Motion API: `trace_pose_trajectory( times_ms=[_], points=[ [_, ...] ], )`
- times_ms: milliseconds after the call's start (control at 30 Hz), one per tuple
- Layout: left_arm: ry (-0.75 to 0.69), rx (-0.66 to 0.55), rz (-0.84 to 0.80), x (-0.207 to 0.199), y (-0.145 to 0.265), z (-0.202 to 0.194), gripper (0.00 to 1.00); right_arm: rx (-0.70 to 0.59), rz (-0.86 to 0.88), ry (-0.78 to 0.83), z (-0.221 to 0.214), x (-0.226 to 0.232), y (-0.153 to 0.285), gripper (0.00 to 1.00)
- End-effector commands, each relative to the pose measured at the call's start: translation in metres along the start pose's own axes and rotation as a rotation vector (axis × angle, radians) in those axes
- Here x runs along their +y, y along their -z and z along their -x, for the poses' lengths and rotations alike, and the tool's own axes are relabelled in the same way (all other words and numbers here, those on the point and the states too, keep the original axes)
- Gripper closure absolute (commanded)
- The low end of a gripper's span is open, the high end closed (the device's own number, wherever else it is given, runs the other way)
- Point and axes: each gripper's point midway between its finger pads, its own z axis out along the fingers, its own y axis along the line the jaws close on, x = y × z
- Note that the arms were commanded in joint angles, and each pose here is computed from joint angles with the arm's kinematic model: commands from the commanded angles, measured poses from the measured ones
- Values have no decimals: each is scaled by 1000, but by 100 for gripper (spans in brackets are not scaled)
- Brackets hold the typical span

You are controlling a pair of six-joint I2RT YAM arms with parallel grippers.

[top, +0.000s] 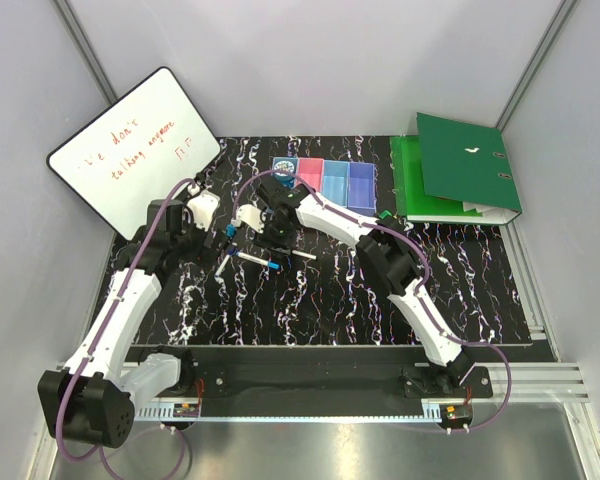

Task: Sort the stationery into containers
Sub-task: Pick up the pen from the center of the board.

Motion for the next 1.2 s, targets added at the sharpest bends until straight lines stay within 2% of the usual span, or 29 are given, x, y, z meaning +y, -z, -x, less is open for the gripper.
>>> trace_pose_trajectory(
  times_ms=[0, 67, 100, 133, 200, 233, 367, 533, 733, 1000, 1167],
  points=[
    [-5, -49, -4, 2, 2, 14, 1, 8, -20, 12, -2, -2, 6, 45],
    [-4, -46, -5, 2, 2, 12, 1, 13, -30, 12, -3, -5, 6, 48],
    [-5, -50, -2, 2, 3, 13, 1, 16, -35, 11, -5, -6, 6, 53],
    [-5, -47, -3, 2, 2, 12, 1, 21, -39, 9, -6, -7, 6, 63],
    [-4, -46, -4, 2, 2, 11, 1, 23, -45, 9, -7, -8, 7, 77],
    [-4, -46, -4, 2, 2, 11, 1, 24, -52, 10, -7, -9, 7, 88],
    [-5, -51, -5, 2, 2, 13, 1, 27, -65, 9, -7, -11, 8, 99],
    [-7, -55, -3, 2, 3, 14, 1, 19, -96, 8, -3, -17, 15, 100],
    [-1, -63, -2, 2, 5, 15, 1, -33, -202, -39, 19, -34, 45, 100],
    [-3, -73, -2, 3, 8, 20, 1, -163, -363, -159, 55, -54, 111, 100],
    [-8, -76, -1, 5, 10, 24, 1, -244, -501, -313, 75, -82, 156, 100]
  ],
)
